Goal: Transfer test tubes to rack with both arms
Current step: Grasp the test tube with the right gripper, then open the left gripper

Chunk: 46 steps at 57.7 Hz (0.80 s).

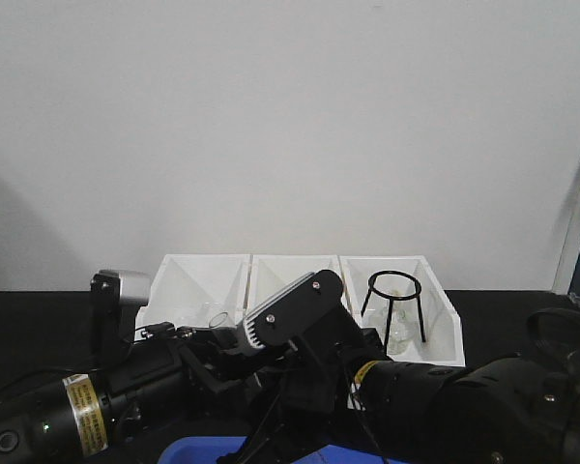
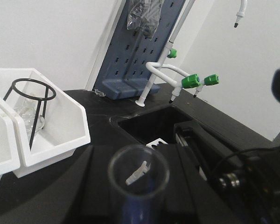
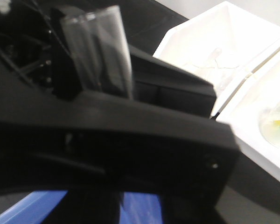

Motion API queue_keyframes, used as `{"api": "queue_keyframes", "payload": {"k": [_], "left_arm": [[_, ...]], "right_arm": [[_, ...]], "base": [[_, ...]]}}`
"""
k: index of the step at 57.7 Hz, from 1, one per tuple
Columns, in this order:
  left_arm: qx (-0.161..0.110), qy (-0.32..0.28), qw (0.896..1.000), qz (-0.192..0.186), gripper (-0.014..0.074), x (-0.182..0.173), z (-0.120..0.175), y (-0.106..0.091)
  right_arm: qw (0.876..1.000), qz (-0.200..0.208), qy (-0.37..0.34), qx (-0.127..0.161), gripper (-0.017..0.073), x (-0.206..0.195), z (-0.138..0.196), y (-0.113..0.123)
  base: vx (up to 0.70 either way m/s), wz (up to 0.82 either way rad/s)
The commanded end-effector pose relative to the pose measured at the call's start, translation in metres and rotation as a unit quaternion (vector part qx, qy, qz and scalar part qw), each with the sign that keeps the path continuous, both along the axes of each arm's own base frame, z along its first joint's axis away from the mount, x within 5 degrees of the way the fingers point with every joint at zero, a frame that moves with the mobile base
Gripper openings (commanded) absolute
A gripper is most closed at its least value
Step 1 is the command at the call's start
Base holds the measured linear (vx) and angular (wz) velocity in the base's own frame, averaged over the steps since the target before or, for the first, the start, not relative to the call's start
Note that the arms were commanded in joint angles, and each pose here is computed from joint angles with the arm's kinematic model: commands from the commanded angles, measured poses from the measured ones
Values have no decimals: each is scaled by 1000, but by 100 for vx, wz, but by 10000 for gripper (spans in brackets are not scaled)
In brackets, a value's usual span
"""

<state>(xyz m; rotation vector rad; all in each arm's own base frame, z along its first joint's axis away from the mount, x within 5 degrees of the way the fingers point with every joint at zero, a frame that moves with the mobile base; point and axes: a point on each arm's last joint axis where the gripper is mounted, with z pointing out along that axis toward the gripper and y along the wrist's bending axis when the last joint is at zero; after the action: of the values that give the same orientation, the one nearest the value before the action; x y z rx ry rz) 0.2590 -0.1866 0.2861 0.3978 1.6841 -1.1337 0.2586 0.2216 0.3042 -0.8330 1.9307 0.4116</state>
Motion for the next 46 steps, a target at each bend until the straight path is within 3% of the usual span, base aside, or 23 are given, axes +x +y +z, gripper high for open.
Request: {"api": "queue_keyframes", "payload": {"k": [1,11,17,38,46], "left_arm": [[-62,-42,997,-26,241,-7,28,-3],[-80,-54,994,-42,431,-10,32,-4],[-80,-55,994,-43,493,-10,32,-4],[-75,-62,995,-33,505,-8,32,-2],[-97,-53,994,-10,505,-5,35,1]], "right_arm": [[996,-24,-53,62,-10,4,30,-5],[996,-25,-52,63,-10,4,30,-5],[996,-25,-52,63,-8,4,30,-5],[996,-29,-53,62,-9,6,30,-7],[995,-61,-49,69,-9,17,31,-22]], "base": [[0,0],[0,0],[0,0],[0,0],[0,0]]}}
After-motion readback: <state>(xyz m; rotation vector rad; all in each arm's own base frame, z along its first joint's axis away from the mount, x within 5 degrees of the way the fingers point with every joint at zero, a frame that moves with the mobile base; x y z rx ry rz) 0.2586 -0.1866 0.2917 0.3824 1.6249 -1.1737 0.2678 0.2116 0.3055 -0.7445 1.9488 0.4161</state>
